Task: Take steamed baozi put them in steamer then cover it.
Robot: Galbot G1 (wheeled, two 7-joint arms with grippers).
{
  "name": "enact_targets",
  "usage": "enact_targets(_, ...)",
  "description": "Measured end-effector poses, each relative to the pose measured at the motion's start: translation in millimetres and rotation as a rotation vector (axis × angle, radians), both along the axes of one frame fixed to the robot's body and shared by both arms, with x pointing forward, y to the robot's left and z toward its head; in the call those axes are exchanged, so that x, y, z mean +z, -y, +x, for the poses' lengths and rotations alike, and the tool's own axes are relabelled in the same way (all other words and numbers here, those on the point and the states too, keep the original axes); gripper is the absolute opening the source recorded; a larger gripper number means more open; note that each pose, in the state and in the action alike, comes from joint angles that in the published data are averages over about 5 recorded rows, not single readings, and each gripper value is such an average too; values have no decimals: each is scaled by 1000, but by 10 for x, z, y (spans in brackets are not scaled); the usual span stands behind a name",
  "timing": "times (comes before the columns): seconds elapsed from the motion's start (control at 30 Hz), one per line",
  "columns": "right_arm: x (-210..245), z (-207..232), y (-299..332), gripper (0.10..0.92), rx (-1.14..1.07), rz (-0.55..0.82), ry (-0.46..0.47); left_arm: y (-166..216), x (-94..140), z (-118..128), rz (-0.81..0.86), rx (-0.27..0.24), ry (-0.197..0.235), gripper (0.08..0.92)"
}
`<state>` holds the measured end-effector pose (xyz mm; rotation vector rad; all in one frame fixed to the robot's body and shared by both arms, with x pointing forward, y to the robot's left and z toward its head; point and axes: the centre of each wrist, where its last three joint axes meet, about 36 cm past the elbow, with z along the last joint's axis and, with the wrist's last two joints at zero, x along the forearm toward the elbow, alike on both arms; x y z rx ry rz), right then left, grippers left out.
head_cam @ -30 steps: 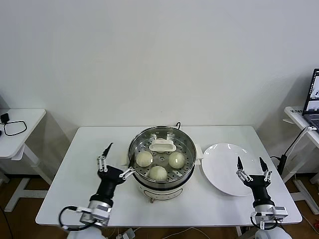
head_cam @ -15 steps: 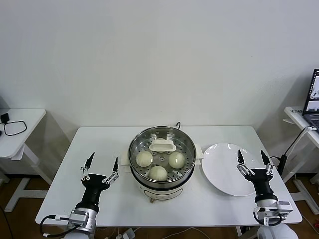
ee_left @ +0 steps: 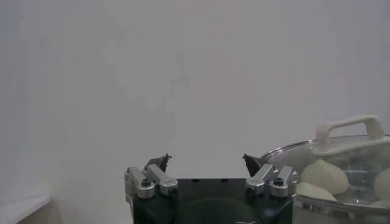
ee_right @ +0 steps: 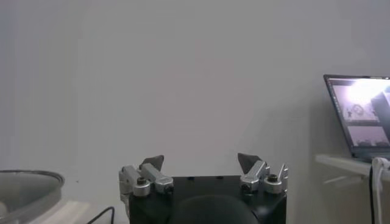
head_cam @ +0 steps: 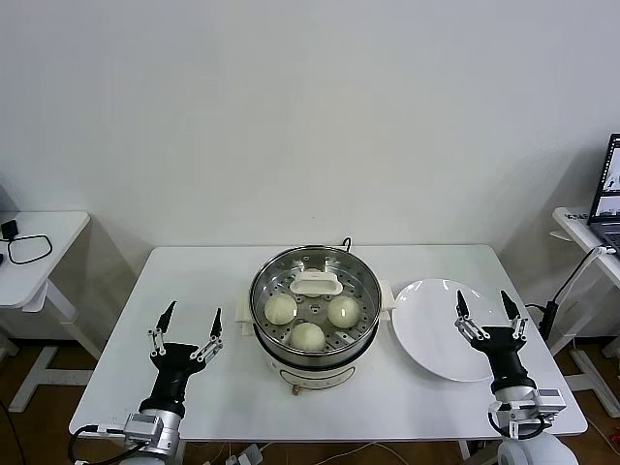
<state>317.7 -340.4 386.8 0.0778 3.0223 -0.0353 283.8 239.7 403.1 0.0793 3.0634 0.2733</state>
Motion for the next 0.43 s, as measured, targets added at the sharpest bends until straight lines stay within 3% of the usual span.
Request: enact_targets(0.43, 22, -74, -30, 823, 15, -6, -13, -30, -33, -35, 1, -16, -3, 823)
